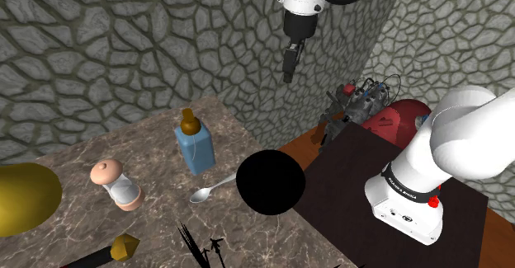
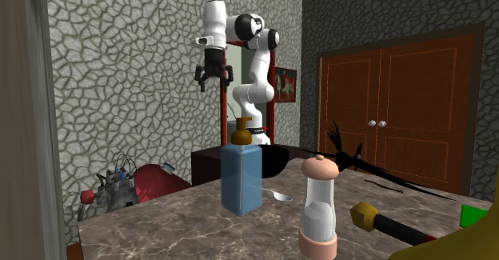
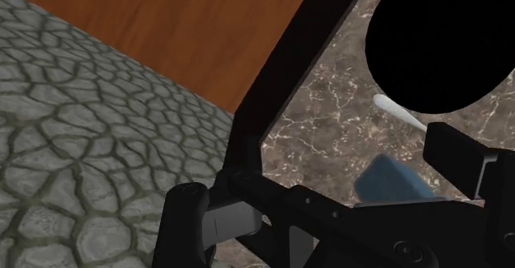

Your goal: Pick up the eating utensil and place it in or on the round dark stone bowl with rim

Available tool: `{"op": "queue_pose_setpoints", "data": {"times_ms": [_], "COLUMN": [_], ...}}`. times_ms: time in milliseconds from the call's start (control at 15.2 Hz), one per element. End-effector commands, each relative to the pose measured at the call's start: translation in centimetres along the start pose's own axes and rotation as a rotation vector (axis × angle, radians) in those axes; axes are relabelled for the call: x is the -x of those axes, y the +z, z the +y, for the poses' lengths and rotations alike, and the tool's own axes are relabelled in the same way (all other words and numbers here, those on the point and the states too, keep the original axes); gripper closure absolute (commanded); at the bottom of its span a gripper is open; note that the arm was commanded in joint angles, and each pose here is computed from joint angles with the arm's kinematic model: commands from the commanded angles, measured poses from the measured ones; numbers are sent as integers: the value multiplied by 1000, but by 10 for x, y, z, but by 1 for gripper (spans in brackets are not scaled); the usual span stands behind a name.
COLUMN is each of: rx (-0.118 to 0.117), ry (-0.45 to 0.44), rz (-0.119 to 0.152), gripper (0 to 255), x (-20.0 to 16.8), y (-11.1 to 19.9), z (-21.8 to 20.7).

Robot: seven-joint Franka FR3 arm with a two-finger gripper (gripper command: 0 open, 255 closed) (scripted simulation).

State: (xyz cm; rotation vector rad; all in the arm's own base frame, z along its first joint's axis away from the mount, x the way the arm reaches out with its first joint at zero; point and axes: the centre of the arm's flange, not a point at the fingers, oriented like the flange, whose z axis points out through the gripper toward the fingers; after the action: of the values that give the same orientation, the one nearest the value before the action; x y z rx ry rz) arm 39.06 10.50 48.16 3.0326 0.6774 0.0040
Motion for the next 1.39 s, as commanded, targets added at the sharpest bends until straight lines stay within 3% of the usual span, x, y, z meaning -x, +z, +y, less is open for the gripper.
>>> {"op": "queue_pose_setpoints", "data": {"times_ms": [0,660,1320], "rx": [11,70,128], "ry": [-53,-310,-567], "rz": [-9,-61,-113], "gripper": [0,0,0], "x": [-20,-90,-133], "y": [15,102,198], "z": [-17,-102,-197]}}
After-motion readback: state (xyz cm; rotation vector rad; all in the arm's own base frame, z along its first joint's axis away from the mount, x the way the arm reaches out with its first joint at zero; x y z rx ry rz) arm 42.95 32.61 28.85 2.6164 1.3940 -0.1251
